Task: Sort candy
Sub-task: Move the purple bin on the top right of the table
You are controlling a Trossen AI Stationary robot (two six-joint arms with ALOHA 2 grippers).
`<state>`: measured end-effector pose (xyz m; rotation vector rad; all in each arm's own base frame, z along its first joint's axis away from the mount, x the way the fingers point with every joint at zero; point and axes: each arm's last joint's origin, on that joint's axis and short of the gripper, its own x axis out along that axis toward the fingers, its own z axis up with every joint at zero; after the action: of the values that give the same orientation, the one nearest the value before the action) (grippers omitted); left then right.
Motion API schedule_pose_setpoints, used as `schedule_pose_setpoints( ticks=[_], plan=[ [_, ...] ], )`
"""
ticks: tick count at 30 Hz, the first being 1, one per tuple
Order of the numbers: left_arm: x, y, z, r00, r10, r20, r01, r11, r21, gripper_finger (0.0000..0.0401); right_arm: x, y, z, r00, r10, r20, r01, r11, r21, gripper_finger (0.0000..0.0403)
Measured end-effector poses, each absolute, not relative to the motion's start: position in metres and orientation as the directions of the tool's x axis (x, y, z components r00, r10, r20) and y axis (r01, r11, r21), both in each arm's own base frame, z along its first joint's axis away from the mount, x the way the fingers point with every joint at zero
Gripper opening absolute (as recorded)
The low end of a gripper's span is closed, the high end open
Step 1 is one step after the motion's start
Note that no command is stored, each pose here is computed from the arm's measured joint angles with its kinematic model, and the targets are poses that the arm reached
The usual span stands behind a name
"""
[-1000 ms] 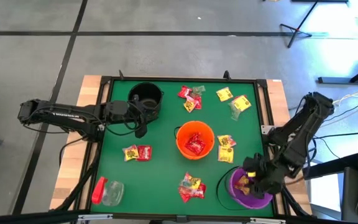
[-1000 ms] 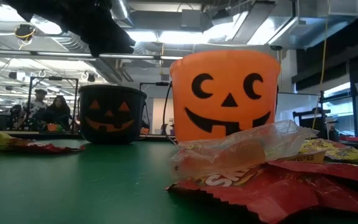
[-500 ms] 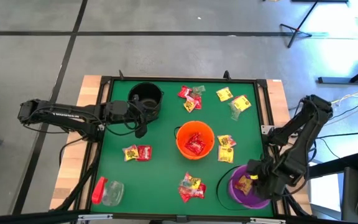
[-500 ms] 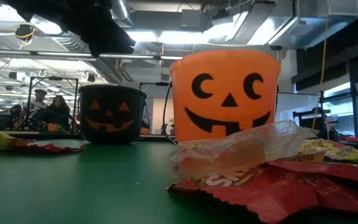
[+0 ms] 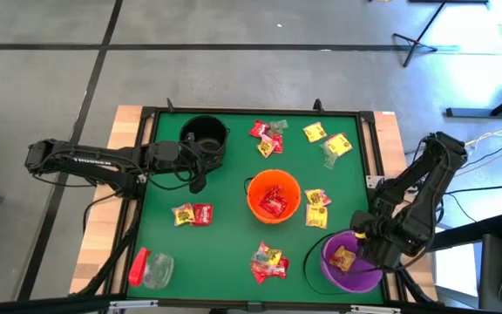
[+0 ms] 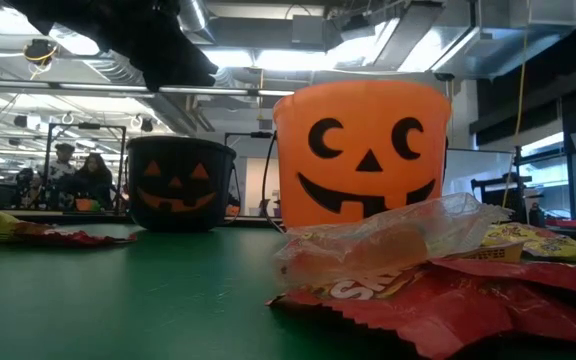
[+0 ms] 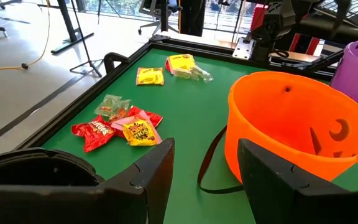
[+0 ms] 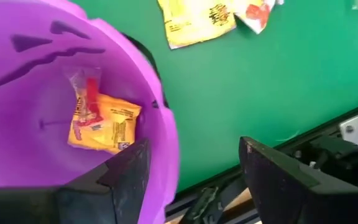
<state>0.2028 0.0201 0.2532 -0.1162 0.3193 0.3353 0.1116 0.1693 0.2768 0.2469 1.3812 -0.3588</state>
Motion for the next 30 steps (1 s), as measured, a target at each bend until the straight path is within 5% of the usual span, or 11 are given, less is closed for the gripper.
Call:
schedule_pose_setpoints(
  ticks=[8, 18, 24, 30],
  plan=[
    [0.203, 0.020, 0.253, 0.895, 0.304, -0.326, -0.341, 0.938, -0.059, 0.0167, 0.111, 0.169, 0.260, 0.162, -0.044, -0.986, 0.389, 0.921, 0.023, 0.0210],
    [0.203, 0.020, 0.253, 0.897, 0.296, -0.327, -0.333, 0.941, -0.062, 0.0167, 0.096, 0.145, 0.246, 0.182, -0.049, -0.982, 0.442, 0.896, 0.037, 0.0110],
    [0.203, 0.020, 0.253, 0.897, 0.296, -0.327, -0.333, 0.941, -0.062, 0.0167, 0.092, 0.134, 0.255, 0.256, -0.047, -0.965, 0.441, 0.894, 0.073, 0.0013],
    [0.203, 0.020, 0.253, 0.897, 0.297, -0.327, -0.334, 0.941, -0.062, 0.0167, 0.089, 0.126, 0.261, 0.306, -0.080, -0.949, 0.465, 0.882, 0.076, 0.0010]
  ],
)
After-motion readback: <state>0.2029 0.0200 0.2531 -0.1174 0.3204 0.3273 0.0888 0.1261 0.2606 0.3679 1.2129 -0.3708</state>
